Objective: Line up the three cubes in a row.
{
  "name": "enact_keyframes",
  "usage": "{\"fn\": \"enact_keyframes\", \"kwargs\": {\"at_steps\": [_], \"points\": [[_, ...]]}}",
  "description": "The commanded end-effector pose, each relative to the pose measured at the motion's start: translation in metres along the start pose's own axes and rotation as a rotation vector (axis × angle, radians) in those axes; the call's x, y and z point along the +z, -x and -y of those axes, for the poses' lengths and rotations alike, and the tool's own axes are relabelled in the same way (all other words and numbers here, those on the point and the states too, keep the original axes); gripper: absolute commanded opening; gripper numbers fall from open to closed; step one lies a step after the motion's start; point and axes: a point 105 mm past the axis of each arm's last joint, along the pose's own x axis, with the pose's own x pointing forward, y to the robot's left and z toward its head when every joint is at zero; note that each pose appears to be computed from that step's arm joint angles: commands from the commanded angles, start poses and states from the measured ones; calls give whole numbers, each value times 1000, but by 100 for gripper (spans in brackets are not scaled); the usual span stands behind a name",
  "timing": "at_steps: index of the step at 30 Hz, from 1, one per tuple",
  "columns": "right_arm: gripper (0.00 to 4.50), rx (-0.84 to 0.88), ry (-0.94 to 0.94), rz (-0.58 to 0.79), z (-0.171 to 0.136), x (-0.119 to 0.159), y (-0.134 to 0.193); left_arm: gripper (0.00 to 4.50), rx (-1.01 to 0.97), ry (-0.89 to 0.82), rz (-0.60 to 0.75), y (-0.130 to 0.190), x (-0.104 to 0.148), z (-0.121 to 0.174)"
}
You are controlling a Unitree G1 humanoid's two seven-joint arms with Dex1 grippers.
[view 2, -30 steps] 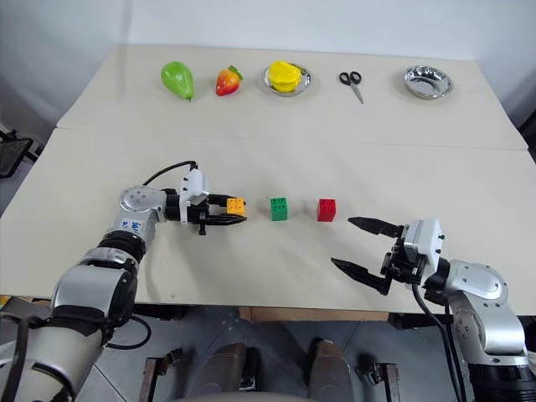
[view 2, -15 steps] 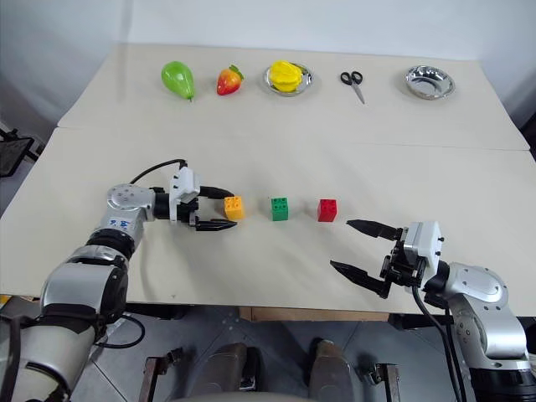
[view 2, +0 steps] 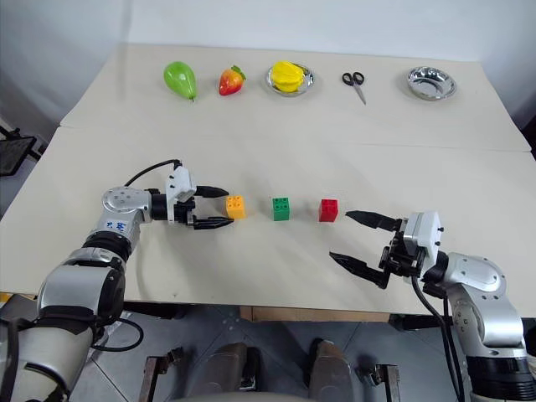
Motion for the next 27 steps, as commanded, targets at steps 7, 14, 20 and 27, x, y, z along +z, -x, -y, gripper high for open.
{"fn": "enact_keyframes", "kwargs": {"at_steps": [7, 14, 20, 27], "points": [[450, 12, 1, 15, -4, 2, -2, 400, 82, -21, -37, 10, 1, -13], [450, 36, -7, 4, -6, 2, 0, 400, -141, -45, 2, 40, 6, 9], [450, 21, 13, -13, 12, 6, 18, 400, -121, -14, 5, 97, 1, 17], [450, 28, 22, -36, 28, 10, 33, 400, 3, 5, 67, 146, 8, 37]]}}
